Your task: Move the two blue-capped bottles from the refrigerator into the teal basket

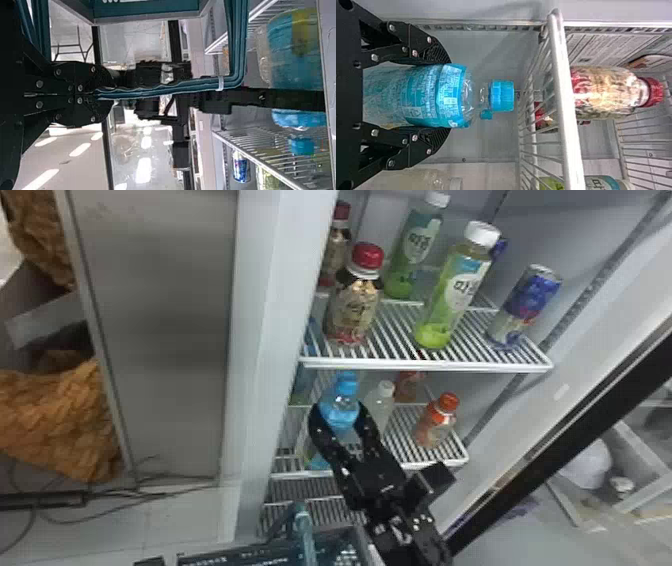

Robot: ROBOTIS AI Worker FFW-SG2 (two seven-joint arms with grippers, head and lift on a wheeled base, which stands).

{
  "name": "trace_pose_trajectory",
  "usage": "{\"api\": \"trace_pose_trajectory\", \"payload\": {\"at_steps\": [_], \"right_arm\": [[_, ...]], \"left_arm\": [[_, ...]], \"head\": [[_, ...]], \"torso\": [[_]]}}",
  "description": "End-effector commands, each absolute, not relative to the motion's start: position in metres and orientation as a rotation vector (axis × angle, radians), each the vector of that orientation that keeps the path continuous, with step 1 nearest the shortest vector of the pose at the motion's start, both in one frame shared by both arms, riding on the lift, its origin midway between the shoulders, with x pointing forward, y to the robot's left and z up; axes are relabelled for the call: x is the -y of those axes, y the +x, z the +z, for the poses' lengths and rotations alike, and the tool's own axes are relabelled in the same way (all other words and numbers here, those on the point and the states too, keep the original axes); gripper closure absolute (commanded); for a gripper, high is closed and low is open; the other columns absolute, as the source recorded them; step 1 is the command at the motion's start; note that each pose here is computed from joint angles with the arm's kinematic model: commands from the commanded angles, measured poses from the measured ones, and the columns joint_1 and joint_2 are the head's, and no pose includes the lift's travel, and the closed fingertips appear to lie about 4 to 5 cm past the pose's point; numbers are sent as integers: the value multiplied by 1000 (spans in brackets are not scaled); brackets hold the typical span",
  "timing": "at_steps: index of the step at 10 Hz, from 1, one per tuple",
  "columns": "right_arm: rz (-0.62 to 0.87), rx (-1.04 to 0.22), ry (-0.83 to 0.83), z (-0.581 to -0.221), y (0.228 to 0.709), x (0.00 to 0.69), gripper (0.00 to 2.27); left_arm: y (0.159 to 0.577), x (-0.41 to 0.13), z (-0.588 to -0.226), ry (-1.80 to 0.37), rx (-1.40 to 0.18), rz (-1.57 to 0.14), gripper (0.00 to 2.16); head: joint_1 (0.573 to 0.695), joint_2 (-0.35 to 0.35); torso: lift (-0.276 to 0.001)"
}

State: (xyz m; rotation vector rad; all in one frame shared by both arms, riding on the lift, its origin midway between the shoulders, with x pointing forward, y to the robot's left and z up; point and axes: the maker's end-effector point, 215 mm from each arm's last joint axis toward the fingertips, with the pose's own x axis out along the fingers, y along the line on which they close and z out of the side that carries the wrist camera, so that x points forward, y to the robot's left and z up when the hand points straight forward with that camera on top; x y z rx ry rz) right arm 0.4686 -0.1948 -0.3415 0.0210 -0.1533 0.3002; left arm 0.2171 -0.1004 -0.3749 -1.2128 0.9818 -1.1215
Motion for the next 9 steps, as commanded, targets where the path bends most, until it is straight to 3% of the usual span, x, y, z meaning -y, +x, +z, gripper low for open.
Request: {"api": "trace_pose_trajectory", "payload": {"at_steps": [1, 9], "right_arm": [[309, 135, 20, -337, 453, 196, 654], [335, 31, 18, -331, 389, 203, 654]], "left_arm": [[217, 100, -375, -1211, -983, -1121, 1130], [216, 100, -376, -1210, -985, -1121, 1130]], "head": [[695, -350], [695, -350]], "torso": [[-157], [-157]]}}
